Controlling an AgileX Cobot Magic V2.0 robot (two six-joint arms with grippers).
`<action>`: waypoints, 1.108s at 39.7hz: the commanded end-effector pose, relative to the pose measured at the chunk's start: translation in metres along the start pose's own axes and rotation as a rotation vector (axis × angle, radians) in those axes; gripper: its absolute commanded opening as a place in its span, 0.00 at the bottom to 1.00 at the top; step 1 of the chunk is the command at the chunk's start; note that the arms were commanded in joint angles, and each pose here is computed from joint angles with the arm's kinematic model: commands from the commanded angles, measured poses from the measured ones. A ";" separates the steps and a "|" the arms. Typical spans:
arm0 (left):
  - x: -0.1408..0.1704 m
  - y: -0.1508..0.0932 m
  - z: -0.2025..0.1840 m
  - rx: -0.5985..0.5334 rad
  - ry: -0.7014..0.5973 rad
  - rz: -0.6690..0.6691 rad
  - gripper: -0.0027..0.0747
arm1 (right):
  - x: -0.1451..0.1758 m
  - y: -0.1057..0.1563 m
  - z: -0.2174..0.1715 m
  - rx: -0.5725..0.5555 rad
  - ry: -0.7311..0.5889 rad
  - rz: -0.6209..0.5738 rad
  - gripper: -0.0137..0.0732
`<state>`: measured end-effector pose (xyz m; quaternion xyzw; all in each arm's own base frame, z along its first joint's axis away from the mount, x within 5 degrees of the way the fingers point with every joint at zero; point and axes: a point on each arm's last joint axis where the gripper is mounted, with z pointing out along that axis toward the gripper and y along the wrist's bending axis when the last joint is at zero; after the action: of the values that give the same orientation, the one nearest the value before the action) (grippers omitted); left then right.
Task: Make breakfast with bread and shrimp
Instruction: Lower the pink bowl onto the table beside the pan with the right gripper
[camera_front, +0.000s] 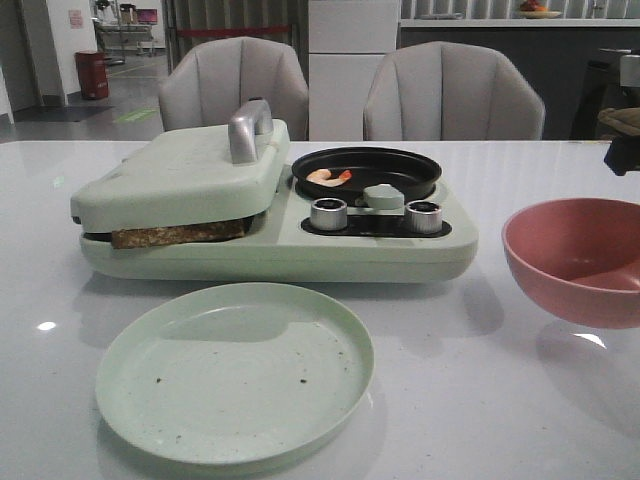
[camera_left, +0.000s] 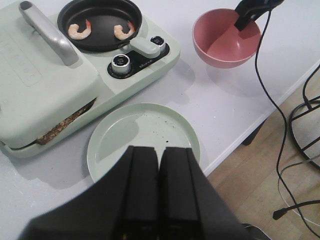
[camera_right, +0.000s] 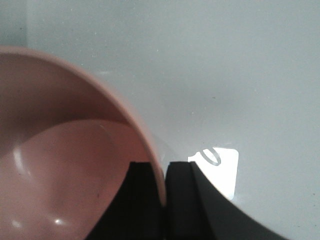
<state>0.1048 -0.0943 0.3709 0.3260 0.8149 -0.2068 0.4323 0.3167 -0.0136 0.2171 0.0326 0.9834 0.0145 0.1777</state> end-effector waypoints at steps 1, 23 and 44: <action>-0.014 -0.001 -0.006 0.004 -0.105 -0.015 0.16 | -0.011 -0.001 -0.010 0.004 -0.088 -0.008 0.21; -0.014 -0.001 -0.006 0.004 -0.105 -0.015 0.16 | -0.010 -0.004 0.001 0.019 -0.058 -0.013 0.78; -0.014 -0.001 -0.006 0.004 -0.105 -0.015 0.16 | -0.005 -0.001 -0.065 0.026 -0.214 -0.031 0.88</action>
<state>0.1048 -0.0943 0.3709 0.3260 0.8149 -0.2068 0.4323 0.3096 -0.0169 0.2380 0.0169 0.9774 -0.0079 0.2108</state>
